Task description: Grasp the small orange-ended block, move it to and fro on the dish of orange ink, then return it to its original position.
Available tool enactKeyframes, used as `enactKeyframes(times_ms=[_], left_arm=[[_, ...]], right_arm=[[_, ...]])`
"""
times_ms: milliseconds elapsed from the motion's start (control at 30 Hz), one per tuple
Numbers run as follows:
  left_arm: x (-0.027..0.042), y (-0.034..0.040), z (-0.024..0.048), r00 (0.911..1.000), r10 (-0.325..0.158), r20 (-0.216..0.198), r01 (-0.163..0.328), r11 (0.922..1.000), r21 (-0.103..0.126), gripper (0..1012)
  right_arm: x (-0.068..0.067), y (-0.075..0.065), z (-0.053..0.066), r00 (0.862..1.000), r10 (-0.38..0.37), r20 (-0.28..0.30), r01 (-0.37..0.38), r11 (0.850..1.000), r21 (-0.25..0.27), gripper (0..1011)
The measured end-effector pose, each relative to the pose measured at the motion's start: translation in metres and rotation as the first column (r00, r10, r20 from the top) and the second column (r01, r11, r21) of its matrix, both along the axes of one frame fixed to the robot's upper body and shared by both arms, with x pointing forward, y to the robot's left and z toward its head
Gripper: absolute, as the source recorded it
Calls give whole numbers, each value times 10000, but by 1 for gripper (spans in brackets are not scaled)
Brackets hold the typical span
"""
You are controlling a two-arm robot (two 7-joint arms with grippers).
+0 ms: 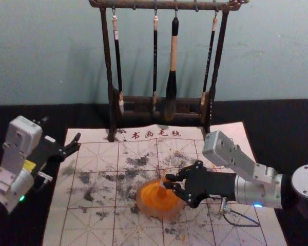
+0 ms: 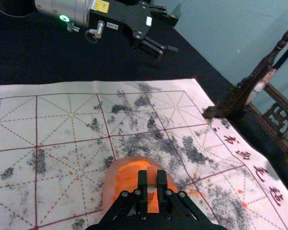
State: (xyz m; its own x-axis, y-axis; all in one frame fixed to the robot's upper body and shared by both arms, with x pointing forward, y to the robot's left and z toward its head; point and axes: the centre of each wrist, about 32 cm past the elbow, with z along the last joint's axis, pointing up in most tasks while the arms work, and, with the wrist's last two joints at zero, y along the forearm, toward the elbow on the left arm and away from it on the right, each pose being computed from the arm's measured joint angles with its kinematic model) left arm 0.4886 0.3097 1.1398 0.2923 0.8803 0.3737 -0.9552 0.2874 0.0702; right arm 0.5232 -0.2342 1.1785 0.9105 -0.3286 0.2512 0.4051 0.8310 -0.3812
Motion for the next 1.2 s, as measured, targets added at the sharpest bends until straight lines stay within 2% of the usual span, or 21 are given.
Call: enactKeyframes(times_ms=[100,133,500,867,1200], left_arm=[[0,0,0,10000,0,-1,0,10000,1,1001],[0,0,0,10000,1,-1,-1,10000,1,1001],[0,0,0,10000,0,-1,0,10000,1,1001],[0,0,0,10000,0,-1,0,10000,0,1001],[0,0,0,10000,0,-1,0,10000,1,1002]], right_arm=[[-7,-27,1,10000,-89,-20,89,10000,-19,81],[-33,-77,4,9998,-197,-99,197,9998,2,81],[-131,-160,46,9994,-239,-258,237,9997,-70,82],[-203,-132,72,9991,62,-413,-67,9999,-121,82],[-196,-61,76,9985,329,-430,-336,9993,-168,82]])
